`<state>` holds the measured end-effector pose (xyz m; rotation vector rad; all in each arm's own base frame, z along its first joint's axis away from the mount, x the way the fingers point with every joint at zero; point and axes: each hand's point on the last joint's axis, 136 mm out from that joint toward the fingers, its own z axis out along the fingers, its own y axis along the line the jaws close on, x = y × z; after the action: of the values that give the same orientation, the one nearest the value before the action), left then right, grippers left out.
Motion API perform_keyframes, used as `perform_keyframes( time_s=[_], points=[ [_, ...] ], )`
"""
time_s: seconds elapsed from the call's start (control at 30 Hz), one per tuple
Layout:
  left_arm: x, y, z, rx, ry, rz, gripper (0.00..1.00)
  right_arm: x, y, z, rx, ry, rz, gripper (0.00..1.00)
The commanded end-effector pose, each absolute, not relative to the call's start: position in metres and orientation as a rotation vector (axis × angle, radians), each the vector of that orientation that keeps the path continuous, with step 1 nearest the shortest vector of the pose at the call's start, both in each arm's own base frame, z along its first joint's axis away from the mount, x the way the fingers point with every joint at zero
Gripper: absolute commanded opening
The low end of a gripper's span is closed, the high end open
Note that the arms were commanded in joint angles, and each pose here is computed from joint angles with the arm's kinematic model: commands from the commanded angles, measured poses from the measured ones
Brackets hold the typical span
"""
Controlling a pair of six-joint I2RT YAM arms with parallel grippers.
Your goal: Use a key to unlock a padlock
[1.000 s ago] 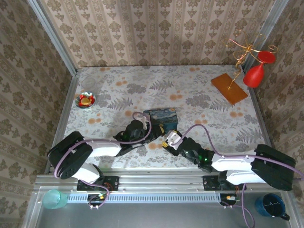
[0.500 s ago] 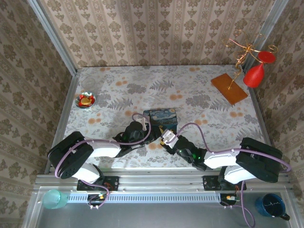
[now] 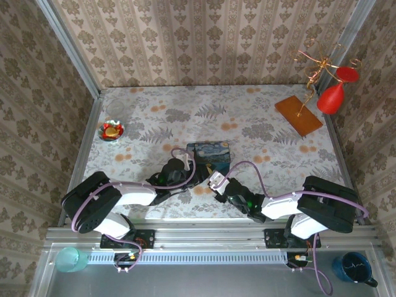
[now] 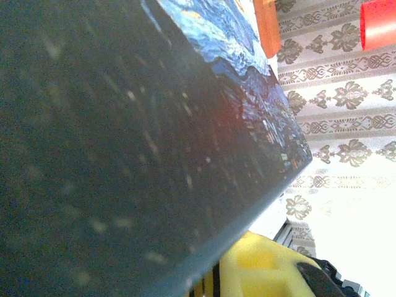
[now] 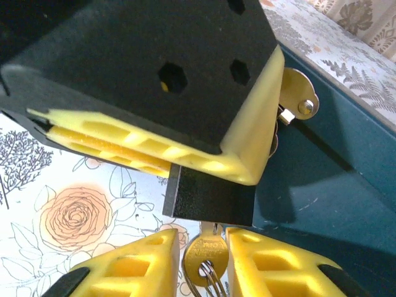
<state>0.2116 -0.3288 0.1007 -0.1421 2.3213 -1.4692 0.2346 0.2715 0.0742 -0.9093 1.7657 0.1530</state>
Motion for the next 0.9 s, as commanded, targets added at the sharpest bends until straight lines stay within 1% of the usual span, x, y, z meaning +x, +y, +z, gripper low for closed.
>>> perform_keyframes(
  time_s=[0.0,0.07,0.23,0.4,0.5,0.57,0.7,0.87],
  points=[
    [0.215,-0.328,0.120,-0.132,2.243,-1.527,0.00,0.239,0.281,0.089,-0.874,1.726,0.151,0.26],
    [0.215,-0.327,0.120,-0.133,2.242,-1.524,0.00,0.239,0.282,0.089,-0.877,1.725,0.152,0.25],
    [0.214,-0.327,0.119,-0.137,2.247,-1.521,0.00,0.239,0.283,0.085,-0.878,1.733,0.144,0.17],
    [0.214,-0.326,0.117,-0.138,2.259,-1.508,0.00,0.238,0.284,0.088,-0.834,1.744,0.178,0.13],
    [0.216,-0.325,0.116,-0.142,2.264,-1.497,0.00,0.237,0.285,0.091,-0.773,1.761,0.230,0.10],
    [0.217,-0.322,0.113,-0.150,2.270,-1.484,0.00,0.232,0.288,0.098,-0.688,1.782,0.359,0.07],
    [0.221,-0.314,0.107,-0.164,2.281,-1.449,0.00,0.215,0.305,0.101,-0.613,1.848,0.629,0.07],
    [0.225,-0.306,0.106,-0.149,2.294,-1.388,0.00,0.215,0.299,0.093,-0.550,1.893,0.631,0.10]
  ],
)
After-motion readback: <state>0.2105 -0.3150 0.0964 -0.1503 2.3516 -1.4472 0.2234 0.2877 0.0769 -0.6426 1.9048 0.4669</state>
